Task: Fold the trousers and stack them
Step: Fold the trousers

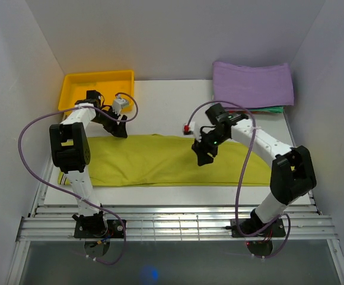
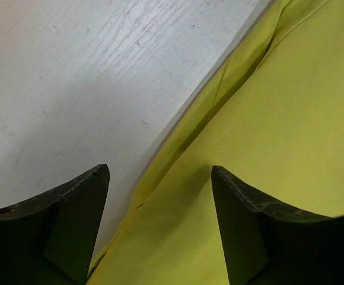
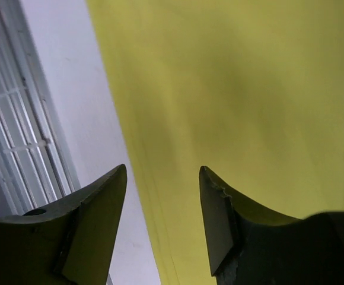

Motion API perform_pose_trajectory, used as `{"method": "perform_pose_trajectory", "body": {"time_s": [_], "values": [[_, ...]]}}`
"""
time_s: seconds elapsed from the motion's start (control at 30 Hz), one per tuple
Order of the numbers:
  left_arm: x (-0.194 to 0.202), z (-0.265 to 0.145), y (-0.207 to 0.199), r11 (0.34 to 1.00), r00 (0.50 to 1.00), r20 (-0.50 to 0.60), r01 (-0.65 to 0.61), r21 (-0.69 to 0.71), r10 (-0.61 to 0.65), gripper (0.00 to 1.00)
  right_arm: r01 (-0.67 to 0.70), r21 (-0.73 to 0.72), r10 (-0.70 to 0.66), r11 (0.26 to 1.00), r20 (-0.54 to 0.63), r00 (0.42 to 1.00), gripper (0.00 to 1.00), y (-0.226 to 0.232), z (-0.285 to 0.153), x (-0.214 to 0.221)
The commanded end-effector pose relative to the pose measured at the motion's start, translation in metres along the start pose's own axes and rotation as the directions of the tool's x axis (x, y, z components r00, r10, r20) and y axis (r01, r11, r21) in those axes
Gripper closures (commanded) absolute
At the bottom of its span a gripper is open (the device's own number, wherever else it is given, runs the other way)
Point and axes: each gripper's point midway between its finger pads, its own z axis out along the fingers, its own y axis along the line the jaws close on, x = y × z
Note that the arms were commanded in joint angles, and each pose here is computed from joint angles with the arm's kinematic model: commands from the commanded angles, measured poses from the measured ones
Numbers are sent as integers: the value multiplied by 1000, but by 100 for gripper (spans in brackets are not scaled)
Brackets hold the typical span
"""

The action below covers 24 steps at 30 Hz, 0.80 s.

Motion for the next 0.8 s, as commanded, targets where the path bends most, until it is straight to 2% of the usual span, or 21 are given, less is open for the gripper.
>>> {"method": "perform_pose_trajectory", "body": {"time_s": [0.0,0.07,0.2,0.43,0.63,0.7,0.77], "values": [[-19,-12,-8,1000,998,59,-4,3,3,19,78,-13,-78,997,-20,997,44,26,45,-28],[-15,-11,-8,1000,999,51,4,0,-4,19,128,-48,-129,991,-31,991,48,46,68,-38],[-12,-10,-9,1000,999,46,2,-4,-2,19,211,-50,-216,976,-119,969,56,59,100,-28],[-11,-9,-8,1000,999,47,-3,-9,4,18,265,-66,-273,962,-219,937,59,67,128,2],[-10,-9,-8,1000,999,47,-5,-12,6,18,289,-7,-281,957,-262,923,62,53,137,16],[-9,-9,-9,1000,999,46,-6,-10,7,18,290,1,-278,957,-274,921,68,51,139,21],[-8,-9,-9,1000,999,45,-5,-11,5,18,291,2,-279,957,-272,921,87,51,138,19]]}}
